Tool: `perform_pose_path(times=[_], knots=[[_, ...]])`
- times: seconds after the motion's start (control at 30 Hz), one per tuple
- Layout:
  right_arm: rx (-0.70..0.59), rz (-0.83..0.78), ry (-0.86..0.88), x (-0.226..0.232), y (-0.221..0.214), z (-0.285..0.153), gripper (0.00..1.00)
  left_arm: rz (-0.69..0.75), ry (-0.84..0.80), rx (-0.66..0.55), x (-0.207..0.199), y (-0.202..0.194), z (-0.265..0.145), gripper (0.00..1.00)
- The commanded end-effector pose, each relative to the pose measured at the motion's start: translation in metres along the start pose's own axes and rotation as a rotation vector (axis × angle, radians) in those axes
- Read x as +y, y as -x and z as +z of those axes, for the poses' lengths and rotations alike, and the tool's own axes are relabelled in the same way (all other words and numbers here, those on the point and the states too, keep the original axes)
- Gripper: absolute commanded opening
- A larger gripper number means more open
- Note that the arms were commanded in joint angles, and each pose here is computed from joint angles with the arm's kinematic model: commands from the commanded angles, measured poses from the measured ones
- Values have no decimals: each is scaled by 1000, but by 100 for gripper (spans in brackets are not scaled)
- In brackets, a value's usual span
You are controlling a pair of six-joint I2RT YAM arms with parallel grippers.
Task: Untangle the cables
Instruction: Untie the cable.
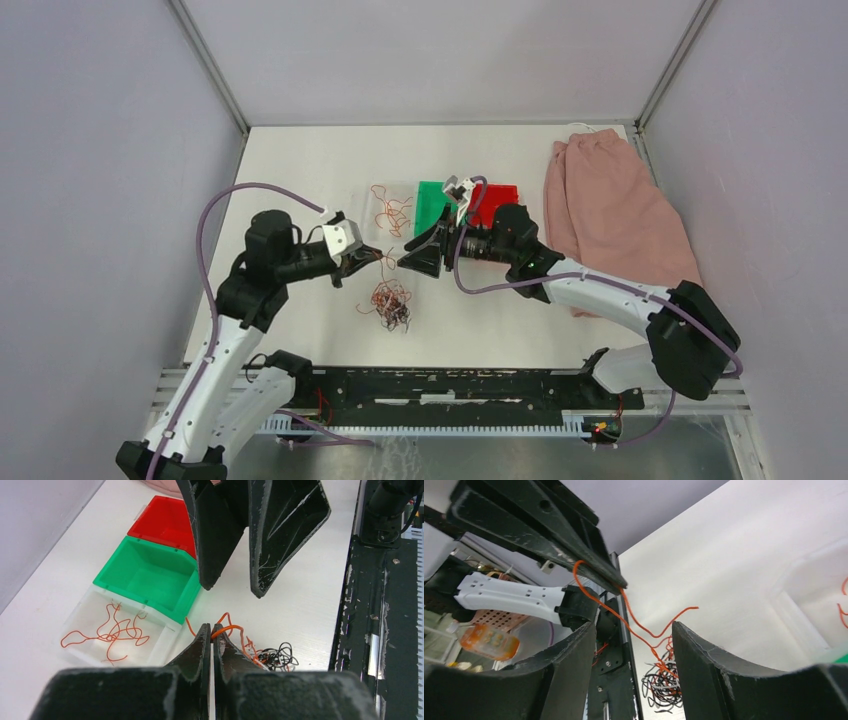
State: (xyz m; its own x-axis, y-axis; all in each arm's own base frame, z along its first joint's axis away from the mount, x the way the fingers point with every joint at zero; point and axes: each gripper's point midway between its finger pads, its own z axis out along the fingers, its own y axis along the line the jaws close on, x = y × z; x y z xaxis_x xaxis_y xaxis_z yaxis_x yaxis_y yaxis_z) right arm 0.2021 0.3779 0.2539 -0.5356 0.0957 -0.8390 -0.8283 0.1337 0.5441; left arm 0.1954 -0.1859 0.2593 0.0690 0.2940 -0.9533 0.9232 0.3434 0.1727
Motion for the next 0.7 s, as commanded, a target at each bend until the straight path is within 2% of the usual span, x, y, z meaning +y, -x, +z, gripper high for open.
perform_pose_path(times=[0.0, 0.33, 0.67], knots=[[-40, -43, -97, -15, 10, 1, 65, 66, -10, -82, 4, 37, -4, 3], [-8, -78, -69, -1, -5, 30, 66, 50, 23, -115, 16, 63, -6, 3], [-51, -77, -177, -26, -6, 47, 56, -2, 26, -179, 19, 99, -12, 3]])
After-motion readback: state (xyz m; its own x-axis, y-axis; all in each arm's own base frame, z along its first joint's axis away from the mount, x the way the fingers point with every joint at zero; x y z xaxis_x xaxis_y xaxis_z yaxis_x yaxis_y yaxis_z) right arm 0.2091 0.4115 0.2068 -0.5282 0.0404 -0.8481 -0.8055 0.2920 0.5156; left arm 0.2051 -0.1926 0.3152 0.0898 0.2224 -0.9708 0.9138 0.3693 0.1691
